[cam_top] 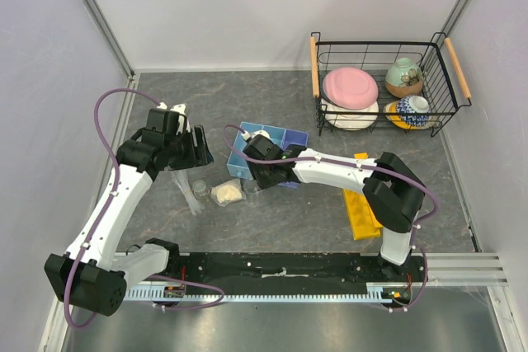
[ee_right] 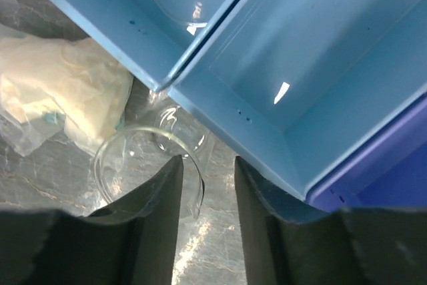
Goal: Organize the chemistry lab equipment
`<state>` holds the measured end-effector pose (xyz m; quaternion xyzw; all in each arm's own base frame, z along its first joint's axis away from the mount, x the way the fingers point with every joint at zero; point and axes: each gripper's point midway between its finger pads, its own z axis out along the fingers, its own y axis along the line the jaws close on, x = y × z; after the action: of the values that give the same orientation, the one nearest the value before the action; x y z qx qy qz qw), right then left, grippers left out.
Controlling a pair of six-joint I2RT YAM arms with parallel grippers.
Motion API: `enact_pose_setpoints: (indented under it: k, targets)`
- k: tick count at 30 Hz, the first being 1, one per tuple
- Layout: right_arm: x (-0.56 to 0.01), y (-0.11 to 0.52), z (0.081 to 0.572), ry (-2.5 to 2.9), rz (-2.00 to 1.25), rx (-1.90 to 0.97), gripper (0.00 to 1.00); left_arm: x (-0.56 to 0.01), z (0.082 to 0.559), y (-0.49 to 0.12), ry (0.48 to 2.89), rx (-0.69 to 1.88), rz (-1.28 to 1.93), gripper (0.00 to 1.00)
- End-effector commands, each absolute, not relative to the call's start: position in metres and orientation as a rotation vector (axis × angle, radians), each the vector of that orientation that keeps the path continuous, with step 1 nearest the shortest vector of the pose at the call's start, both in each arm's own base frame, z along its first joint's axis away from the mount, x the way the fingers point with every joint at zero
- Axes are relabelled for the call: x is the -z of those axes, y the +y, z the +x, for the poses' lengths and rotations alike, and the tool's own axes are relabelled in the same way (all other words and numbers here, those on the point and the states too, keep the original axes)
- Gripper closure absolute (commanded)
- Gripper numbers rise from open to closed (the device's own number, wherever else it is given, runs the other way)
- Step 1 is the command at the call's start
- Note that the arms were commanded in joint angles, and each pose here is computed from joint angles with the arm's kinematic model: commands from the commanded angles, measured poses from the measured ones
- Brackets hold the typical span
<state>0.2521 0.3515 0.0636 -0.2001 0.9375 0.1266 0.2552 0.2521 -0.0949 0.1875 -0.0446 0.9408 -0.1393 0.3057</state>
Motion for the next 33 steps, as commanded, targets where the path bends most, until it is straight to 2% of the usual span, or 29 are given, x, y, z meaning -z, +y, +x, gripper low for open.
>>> enact_pose_setpoints:
  k: [1, 2, 5, 6, 7, 12, 22, 28, 33]
  targets:
    - [-0.076, 0.369, 0.270, 2.486, -0.505, -0.372, 0.59, -0.197, 0.256, -0.101, 2.437, 0.431, -0.129, 0.26]
    - [-0.076, 0.370, 0.271, 2.487, -0.505, -0.373, 0.62, -0.197, 0.256, -0.102, 2.438, 0.432, -0.126, 0.26]
    - [-0.076, 0.371, 0.271, 2.488, -0.506, -0.375, 0.79, -0.195, 0.255, -0.103, 2.440, 0.441, -0.123, 0.26]
    - [-0.076, 0.371, 0.270, 2.490, -0.505, -0.376, 0.95, -0.195, 0.255, -0.103, 2.439, 0.445, -0.121, 0.26]
    - [-0.076, 0.370, 0.270, 2.492, -0.504, -0.372, 1.00, -0.196, 0.255, -0.103, 2.436, 0.448, -0.120, 0.26]
    - [-0.082, 0.363, 0.263, 2.508, -0.516, -0.358, 1.00, -0.199, 0.255, -0.107, 2.428, 0.474, -0.109, 0.26]
    - [-0.167, 0.344, 0.236, 2.441, -0.522, -0.433, 1.00, -0.196, 0.251, -0.114, 2.427, 0.531, -0.094, 0.26]
    - [-0.203, 0.308, 0.254, 2.375, -0.404, -0.345, 1.00, -0.191, 0.246, -0.113, 2.433, 0.531, -0.088, 0.26]
    - [-0.198, 0.261, 0.287, 2.394, -0.238, -0.290, 1.00, -0.193, 0.245, -0.114, 2.421, 0.539, -0.082, 0.26]
